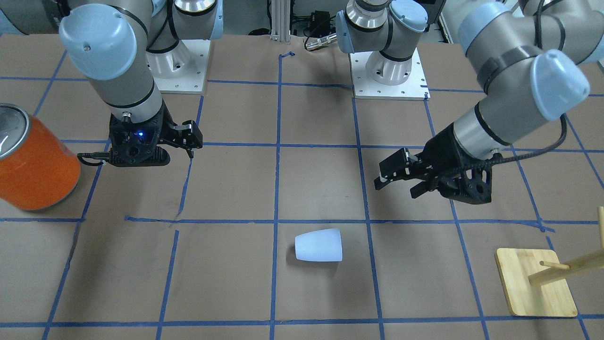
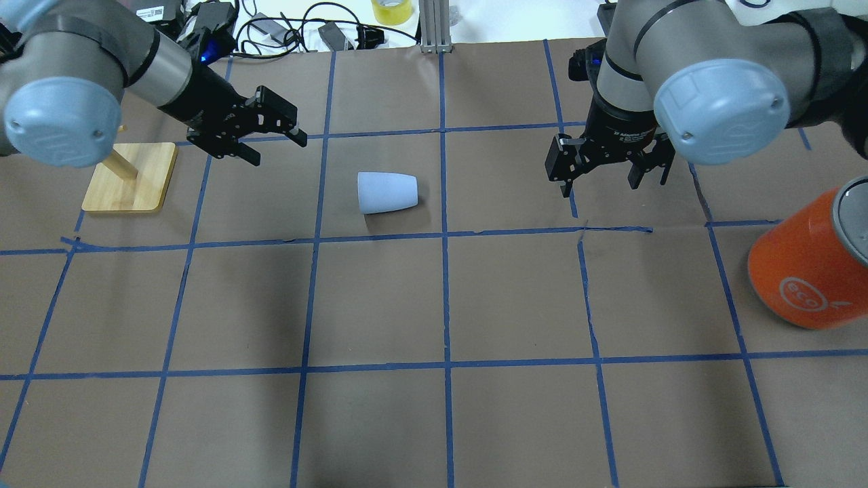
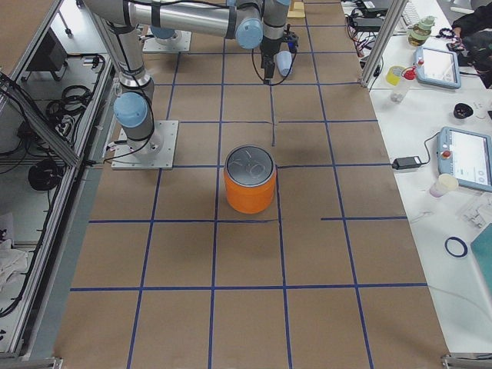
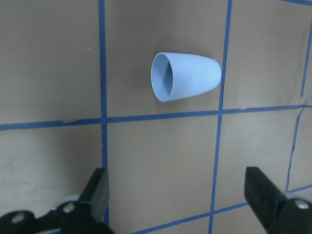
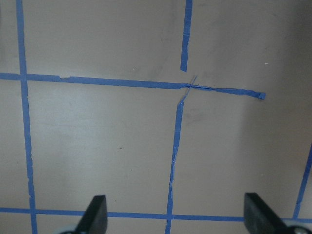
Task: Flip cup
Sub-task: 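Reach the left gripper toward the open mouth of the lying cup, then grasp the cup rim with the left gripper and lift it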
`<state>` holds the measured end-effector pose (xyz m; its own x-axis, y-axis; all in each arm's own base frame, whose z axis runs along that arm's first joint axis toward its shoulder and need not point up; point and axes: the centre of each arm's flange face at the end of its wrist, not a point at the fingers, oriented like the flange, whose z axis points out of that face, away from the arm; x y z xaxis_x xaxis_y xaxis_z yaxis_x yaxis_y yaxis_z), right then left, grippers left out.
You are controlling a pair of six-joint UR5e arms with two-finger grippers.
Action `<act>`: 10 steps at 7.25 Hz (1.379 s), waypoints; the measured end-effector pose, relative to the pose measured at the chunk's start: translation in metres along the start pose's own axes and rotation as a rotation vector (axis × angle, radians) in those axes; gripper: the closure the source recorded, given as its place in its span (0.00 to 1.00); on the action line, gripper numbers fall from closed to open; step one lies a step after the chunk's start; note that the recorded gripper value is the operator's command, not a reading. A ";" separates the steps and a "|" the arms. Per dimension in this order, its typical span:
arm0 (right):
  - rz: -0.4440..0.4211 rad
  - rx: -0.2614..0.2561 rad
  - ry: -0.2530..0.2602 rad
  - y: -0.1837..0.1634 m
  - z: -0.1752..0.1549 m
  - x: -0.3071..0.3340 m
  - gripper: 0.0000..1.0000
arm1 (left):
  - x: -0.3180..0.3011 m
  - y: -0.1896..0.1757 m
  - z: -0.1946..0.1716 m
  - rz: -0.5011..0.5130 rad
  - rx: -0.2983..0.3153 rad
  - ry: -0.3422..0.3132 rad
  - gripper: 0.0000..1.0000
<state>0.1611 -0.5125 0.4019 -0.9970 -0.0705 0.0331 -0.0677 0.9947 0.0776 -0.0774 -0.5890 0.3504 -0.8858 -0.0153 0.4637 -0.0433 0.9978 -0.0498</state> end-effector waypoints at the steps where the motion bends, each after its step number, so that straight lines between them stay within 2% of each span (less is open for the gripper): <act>1: 0.008 0.019 0.001 0.002 -0.008 0.003 0.00 | -0.012 -0.010 0.032 -0.008 -0.006 0.070 0.00; 4: 0.050 0.153 -0.006 -0.004 -0.041 0.023 0.00 | -0.038 -0.021 0.108 -0.042 -0.021 0.238 0.00; 5: 0.059 0.163 -0.008 -0.001 -0.049 0.028 0.00 | -0.042 -0.020 0.124 -0.052 -0.021 0.283 0.02; 8: 0.077 0.140 0.001 0.006 -0.053 0.037 0.00 | -0.054 -0.018 0.160 -0.080 -0.041 0.341 0.04; 10: 0.079 0.144 0.003 0.006 -0.053 0.038 0.00 | -0.051 -0.019 0.174 -0.104 -0.054 0.420 0.10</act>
<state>0.1253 -0.5137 0.4568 -0.9993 0.0083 0.0367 0.0057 0.9976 -0.0689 -0.1116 -0.6183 0.1740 -0.6123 -0.0996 0.7843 -0.0885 0.9944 0.0572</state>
